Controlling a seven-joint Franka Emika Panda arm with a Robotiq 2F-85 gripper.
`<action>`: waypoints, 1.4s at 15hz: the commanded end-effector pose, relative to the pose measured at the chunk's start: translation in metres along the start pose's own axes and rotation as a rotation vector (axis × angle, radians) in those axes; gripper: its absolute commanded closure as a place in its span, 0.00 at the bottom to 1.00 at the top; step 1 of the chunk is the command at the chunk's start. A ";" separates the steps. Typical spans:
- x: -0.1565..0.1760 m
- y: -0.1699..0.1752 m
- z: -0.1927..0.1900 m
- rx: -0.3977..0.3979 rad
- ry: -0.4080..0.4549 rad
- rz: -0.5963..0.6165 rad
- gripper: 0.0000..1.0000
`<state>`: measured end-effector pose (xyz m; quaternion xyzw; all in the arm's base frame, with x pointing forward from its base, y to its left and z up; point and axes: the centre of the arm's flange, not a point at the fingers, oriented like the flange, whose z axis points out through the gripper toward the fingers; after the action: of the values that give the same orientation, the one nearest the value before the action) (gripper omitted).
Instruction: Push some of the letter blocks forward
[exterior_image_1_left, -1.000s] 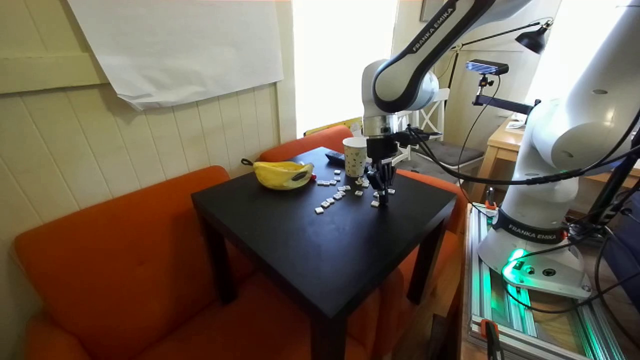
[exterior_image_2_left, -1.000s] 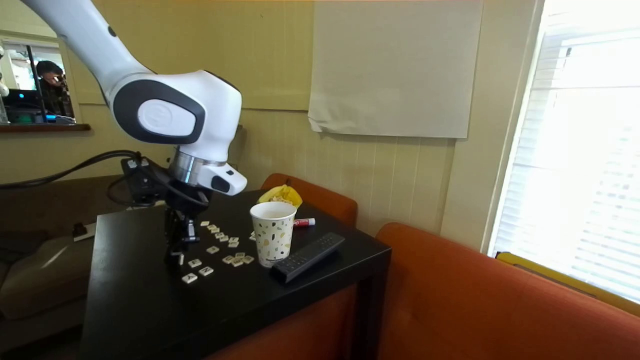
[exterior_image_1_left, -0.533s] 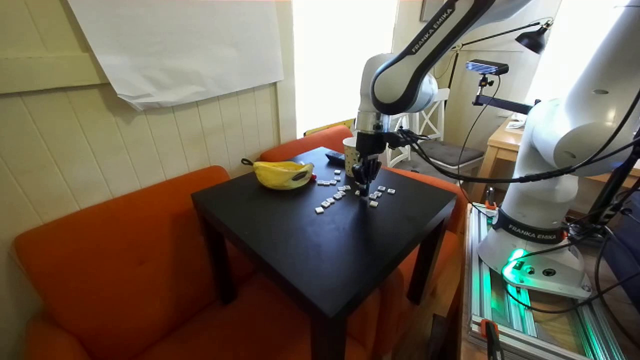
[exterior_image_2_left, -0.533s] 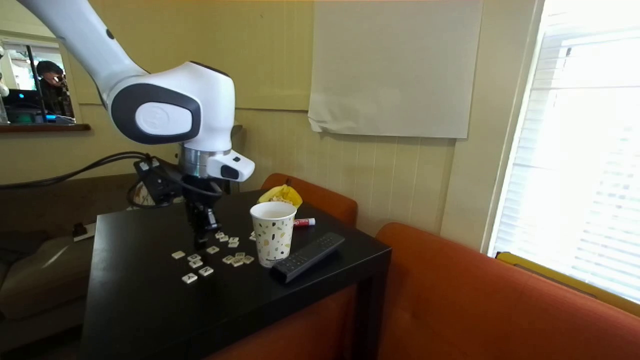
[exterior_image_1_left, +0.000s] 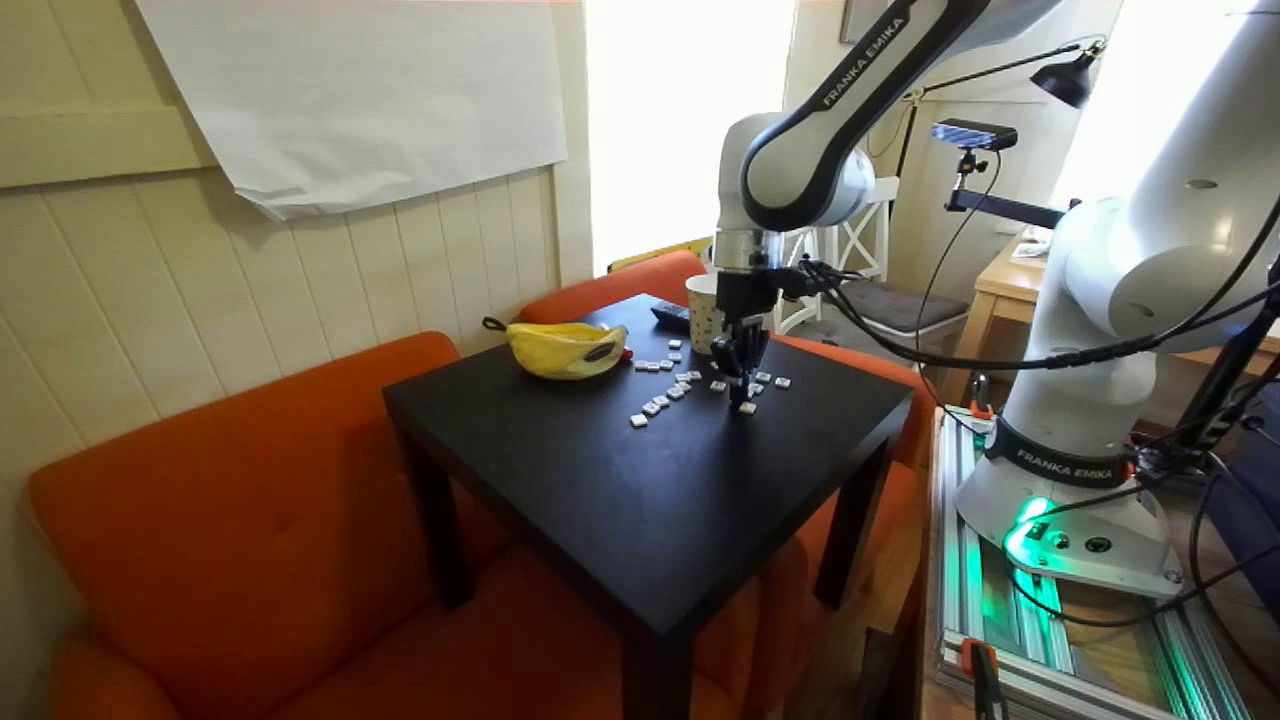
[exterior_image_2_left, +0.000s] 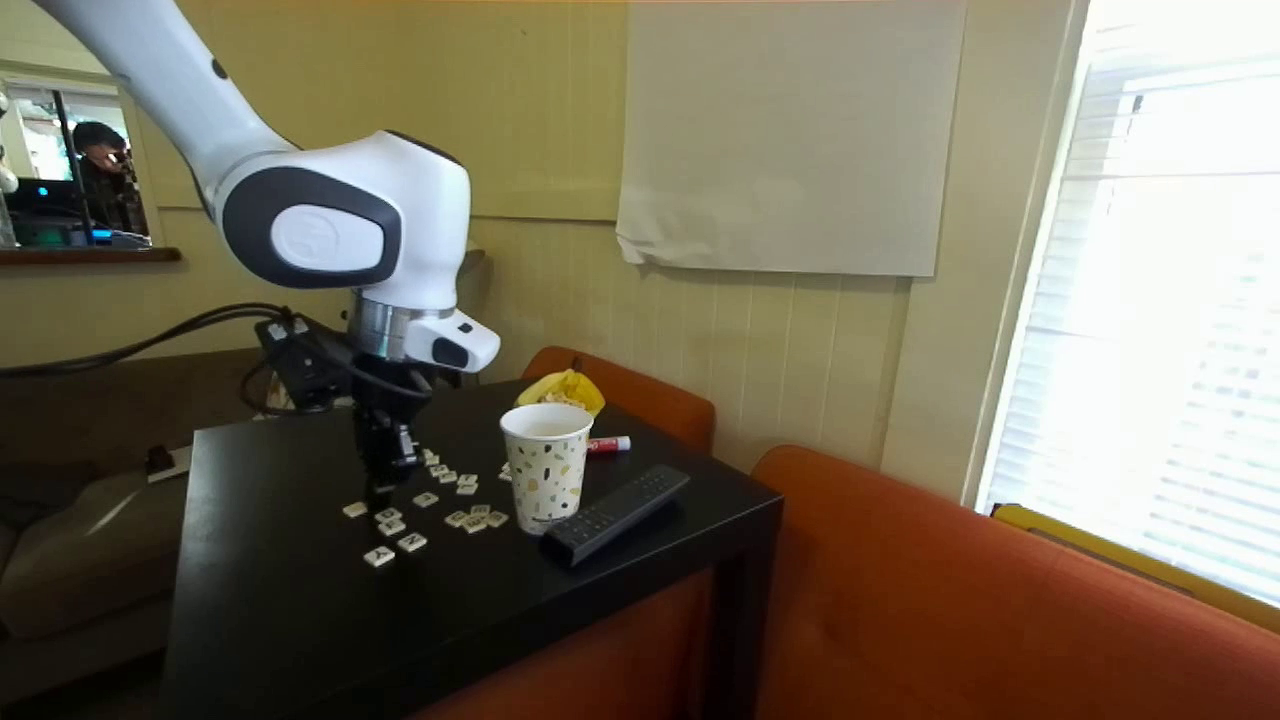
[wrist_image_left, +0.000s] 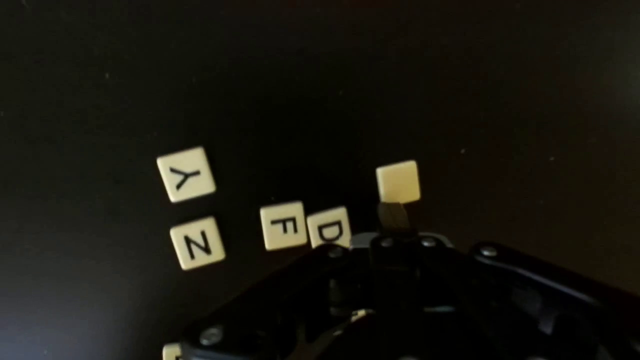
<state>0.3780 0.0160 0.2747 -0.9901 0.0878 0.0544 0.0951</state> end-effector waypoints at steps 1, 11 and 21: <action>-0.015 0.004 -0.013 0.005 -0.091 0.033 1.00; -0.012 0.017 -0.002 -0.008 -0.088 0.055 1.00; -0.009 0.018 0.006 -0.085 -0.056 0.006 1.00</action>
<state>0.3687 0.0003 0.2740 -0.9889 0.0892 0.0911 0.0757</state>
